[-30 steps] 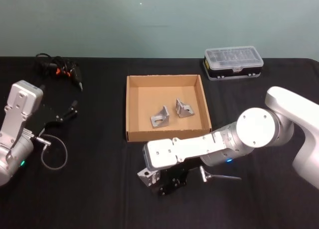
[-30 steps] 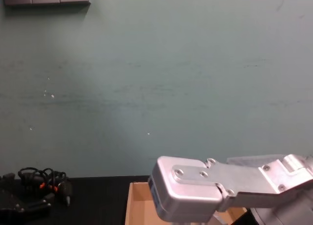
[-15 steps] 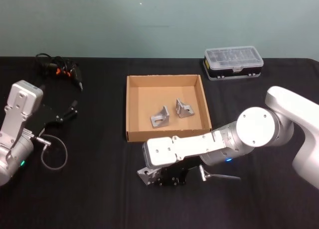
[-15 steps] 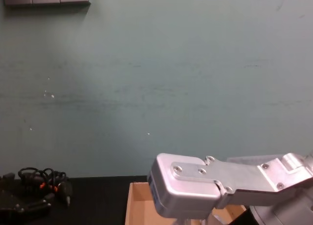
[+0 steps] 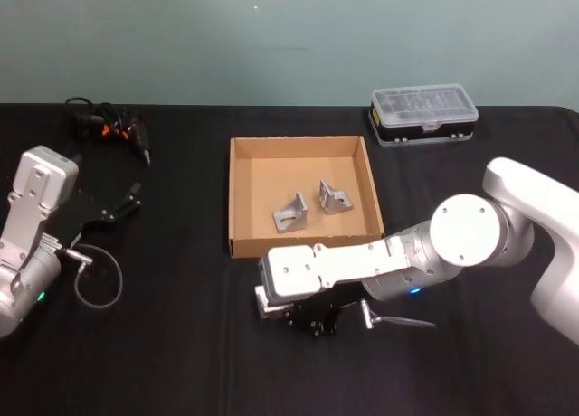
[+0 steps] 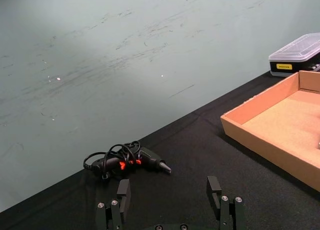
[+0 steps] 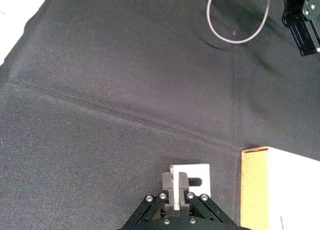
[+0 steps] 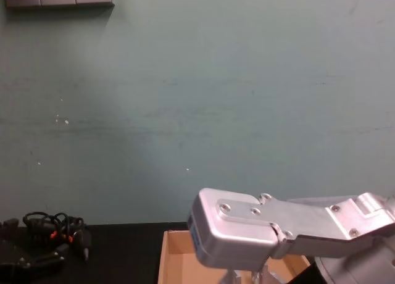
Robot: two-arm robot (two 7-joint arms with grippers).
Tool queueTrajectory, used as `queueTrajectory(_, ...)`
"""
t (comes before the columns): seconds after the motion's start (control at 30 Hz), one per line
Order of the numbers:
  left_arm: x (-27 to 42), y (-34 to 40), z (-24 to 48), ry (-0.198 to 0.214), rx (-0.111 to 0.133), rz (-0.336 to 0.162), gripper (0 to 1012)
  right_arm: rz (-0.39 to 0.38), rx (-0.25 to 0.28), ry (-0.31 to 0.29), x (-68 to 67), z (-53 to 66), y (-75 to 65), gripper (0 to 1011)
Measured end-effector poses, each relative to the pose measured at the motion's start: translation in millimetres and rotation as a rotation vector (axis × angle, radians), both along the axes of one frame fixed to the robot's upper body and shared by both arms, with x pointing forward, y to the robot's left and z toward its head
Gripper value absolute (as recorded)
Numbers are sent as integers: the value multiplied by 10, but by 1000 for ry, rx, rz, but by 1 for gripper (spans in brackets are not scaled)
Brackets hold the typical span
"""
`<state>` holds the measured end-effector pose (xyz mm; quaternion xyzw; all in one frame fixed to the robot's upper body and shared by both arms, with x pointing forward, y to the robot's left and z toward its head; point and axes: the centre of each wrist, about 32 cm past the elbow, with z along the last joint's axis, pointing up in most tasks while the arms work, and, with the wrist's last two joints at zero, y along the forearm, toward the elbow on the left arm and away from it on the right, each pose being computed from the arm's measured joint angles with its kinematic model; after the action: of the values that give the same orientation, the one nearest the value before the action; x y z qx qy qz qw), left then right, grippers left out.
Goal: Use one hand to pick up the angle iron from the table and place it into the box.
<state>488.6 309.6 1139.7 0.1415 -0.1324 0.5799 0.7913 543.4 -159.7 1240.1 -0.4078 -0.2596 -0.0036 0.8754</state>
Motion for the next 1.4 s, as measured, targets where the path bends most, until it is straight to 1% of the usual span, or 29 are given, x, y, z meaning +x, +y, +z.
queueTrajectory(0.17,0,0,0,0,0,0,1000,-15,12,6,-4,3,-19,58)
queueTrajectory(0.27,0,0,0,0,0,0,1000,-28,34,12,-18,14,-48,58)
queueTrajectory(0.3,0,0,0,0,0,0,1000,-28,34,12,-18,14,-48,58)
queueTrajectory(0.4,0,0,0,0,0,0,1000,-45,74,18,-42,35,-93,58)
queueTrajectory(0.43,0,0,0,0,0,0,1000,-60,103,21,-63,47,-128,58)
queueTrajectory(0.5,0,0,0,0,0,0,1000,-77,138,23,-89,65,-166,58)
queueTrajectory(0.53,0,0,0,0,0,0,1000,-100,176,27,-112,81,-214,58)
queueTrajectory(0.63,0,0,1,0,0,0,1000,-148,243,31,-149,111,-296,58)
queueTrajectory(0.67,0,0,1,0,0,0,1000,-188,285,34,-172,119,-357,58)
queueTrajectory(0.73,0,0,0,0,0,0,1000,-228,327,32,-189,136,-414,58)
queueTrajectory(0.77,0,0,0,0,0,0,1000,-269,366,31,-203,145,-467,58)
queueTrajectory(0.8,0,0,1,0,0,0,1000,-287,382,31,-208,145,-487,58)
queueTrajectory(0.83,0,0,0,0,0,0,1000,-334,420,28,-216,147,-539,58)
queueTrajectory(0.93,0,0,0,0,0,0,1000,-402,474,24,-219,142,-598,58)
queueTrajectory(0.97,0,0,0,0,0,0,1000,-448,509,20,-218,137,-627,58)
queueTrajectory(1.0,0,0,0,0,0,0,1000,-470,525,19,-215,132,-641,58)
queueTrajectory(1.03,0,0,0,0,0,0,1000,-515,557,17,-205,116,-660,58)
queueTrajectory(1.07,0,0,0,0,0,0,1000,-515,557,17,-205,116,-660,58)
queueTrajectory(1.1,0,0,0,0,0,0,1000,-550,580,19,-195,97,-670,58)
queueTrajectory(1.17,0,0,0,0,0,0,1000,-594,607,20,-174,76,-676,58)
queueTrajectory(1.27,0,0,0,0,0,0,1000,-627,626,24,-142,47,-660,58)
queueTrajectory(1.3,0,0,0,0,0,0,1000,-627,626,24,-142,47,-660,58)
queueTrajectory(1.4,0,0,0,0,0,0,1000,-648,640,29,-96,38,-613,58)
